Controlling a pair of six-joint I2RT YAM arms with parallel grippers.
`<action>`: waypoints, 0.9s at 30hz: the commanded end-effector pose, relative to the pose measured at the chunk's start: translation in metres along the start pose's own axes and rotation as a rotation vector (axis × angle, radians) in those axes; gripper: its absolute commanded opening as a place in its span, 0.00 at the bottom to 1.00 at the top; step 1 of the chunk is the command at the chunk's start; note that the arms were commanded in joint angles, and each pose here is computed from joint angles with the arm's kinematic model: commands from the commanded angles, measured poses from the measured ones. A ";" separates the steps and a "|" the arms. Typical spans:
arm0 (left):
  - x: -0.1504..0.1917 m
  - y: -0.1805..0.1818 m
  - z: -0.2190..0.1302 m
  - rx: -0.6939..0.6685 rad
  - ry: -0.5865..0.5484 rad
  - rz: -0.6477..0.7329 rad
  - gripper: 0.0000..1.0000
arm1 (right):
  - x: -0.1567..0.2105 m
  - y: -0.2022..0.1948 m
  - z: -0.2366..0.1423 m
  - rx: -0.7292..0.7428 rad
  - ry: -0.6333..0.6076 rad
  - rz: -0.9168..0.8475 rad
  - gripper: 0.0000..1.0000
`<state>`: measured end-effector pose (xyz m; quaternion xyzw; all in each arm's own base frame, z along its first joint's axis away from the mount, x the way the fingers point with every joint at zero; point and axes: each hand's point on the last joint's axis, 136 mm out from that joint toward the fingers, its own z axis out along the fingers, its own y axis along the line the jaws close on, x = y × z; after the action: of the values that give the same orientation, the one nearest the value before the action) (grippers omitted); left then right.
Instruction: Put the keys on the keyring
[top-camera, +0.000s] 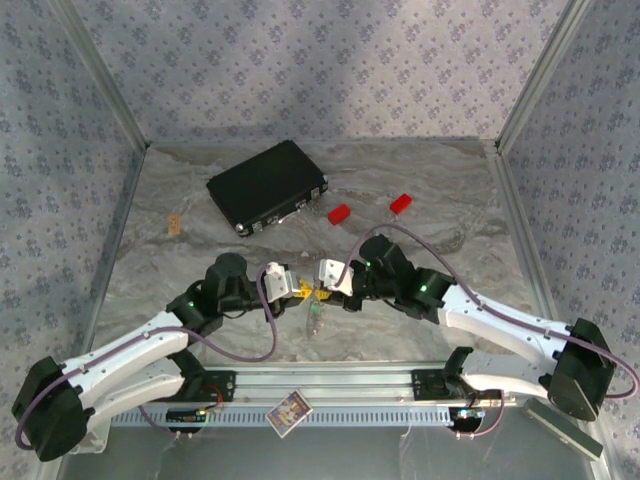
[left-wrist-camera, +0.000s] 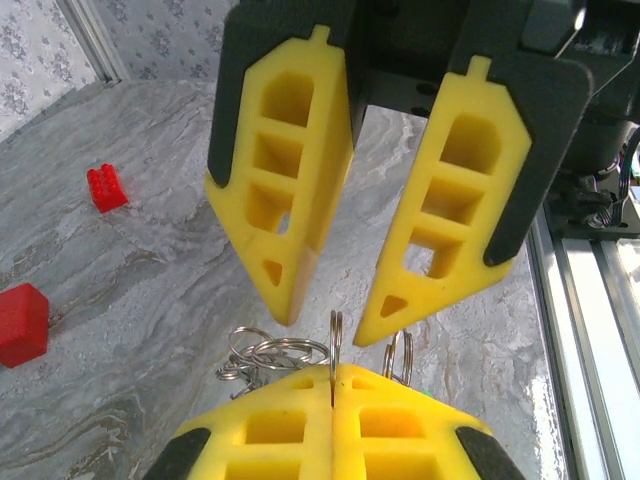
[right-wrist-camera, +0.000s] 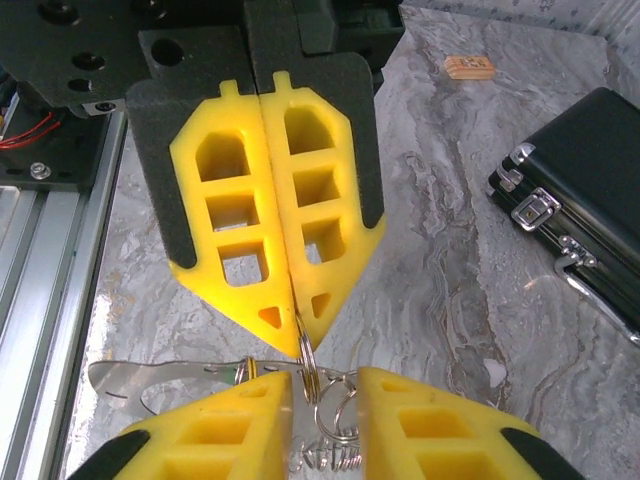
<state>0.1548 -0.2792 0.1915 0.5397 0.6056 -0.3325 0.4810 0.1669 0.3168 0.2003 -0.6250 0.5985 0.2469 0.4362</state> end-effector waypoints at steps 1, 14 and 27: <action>-0.019 0.001 -0.003 -0.002 -0.024 0.045 0.00 | -0.010 -0.003 -0.002 0.006 -0.007 -0.033 0.21; -0.025 0.001 -0.001 0.016 0.034 0.045 0.00 | -0.009 0.003 0.001 -0.028 0.008 -0.040 0.09; -0.026 0.001 -0.002 0.022 0.057 0.047 0.00 | -0.010 0.006 -0.001 -0.047 -0.022 -0.028 0.00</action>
<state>0.1568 -0.2805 0.1951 0.5622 0.6287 -0.3050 0.4424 0.1637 0.3188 0.1949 -0.6417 0.5929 0.2432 0.4215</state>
